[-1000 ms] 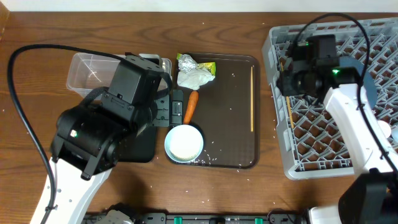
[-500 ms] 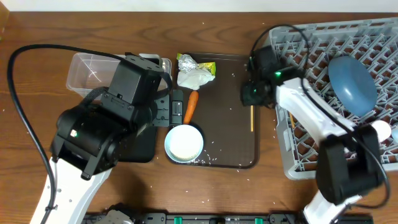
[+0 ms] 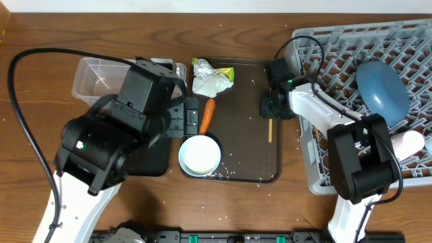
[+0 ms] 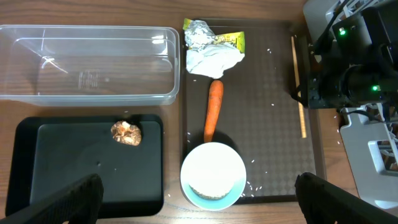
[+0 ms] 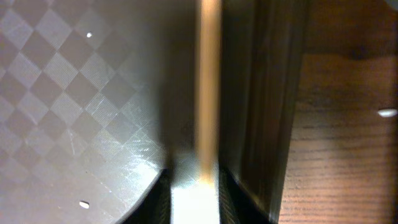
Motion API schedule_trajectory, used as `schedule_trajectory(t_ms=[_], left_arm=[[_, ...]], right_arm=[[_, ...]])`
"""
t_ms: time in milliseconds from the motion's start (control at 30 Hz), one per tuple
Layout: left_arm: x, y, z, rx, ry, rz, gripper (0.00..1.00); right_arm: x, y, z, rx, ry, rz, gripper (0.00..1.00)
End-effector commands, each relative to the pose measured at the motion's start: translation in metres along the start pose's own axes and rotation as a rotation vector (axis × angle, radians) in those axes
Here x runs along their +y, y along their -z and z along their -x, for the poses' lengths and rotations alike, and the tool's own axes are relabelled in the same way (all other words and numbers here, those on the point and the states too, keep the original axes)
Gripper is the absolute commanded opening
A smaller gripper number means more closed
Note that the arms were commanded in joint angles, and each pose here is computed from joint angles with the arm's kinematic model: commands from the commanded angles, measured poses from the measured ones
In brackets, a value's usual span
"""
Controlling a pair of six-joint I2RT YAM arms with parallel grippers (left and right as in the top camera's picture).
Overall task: Sort waste into correct bins and load items into the dishwasher rack
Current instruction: 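Grasp the second chopstick with the right gripper and drop it into the rack, then reach the left gripper toward the orange carrot on the brown tray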
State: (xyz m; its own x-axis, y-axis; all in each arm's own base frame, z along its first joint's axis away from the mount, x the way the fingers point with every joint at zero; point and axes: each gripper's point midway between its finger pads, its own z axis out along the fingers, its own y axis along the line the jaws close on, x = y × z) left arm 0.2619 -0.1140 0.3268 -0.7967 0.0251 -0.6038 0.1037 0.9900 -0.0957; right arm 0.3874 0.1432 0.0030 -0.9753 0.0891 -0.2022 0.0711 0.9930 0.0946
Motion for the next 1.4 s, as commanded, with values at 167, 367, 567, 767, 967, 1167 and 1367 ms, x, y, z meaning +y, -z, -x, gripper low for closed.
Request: schedule_trajectory(t_ms=[167, 367, 567, 767, 967, 1167, 1367], left_arm=[[0.0, 0.002, 0.003, -0.005, 0.017, -0.001, 0.99], [0.001, 0.002, 0.0, 0.007, 0.014, 0.004, 0.99], [0.001, 0.002, -0.001, 0.008, 0.014, 0.004, 0.99], [0.001, 0.002, 0.0, 0.007, 0.014, 0.003, 1.0], [0.001, 0.002, 0.0, 0.006, -0.005, 0.003, 0.99], [0.0, -0.012, -0.008, 0.058, -0.012, 0.009, 0.99], [-0.01, -0.048, -0.039, 0.219, -0.038, -0.007, 0.99]], right_arm=[[0.014, 0.022, 0.013, -0.052, 0.077, 0.069, 0.01], [0.028, 0.117, 0.044, -0.248, 0.256, 0.254, 0.01], [-0.042, 0.185, 0.068, -0.411, 0.159, 0.204, 0.01], [-0.105, 0.174, 0.062, -0.341, 0.072, 0.157, 0.01], [-0.087, 0.122, 0.034, -0.141, 0.194, 0.252, 0.01], [-0.084, 0.114, 0.035, -0.128, 0.209, 0.229, 0.56], [-0.073, 0.172, 0.044, -0.274, 0.189, 0.257, 0.59]])
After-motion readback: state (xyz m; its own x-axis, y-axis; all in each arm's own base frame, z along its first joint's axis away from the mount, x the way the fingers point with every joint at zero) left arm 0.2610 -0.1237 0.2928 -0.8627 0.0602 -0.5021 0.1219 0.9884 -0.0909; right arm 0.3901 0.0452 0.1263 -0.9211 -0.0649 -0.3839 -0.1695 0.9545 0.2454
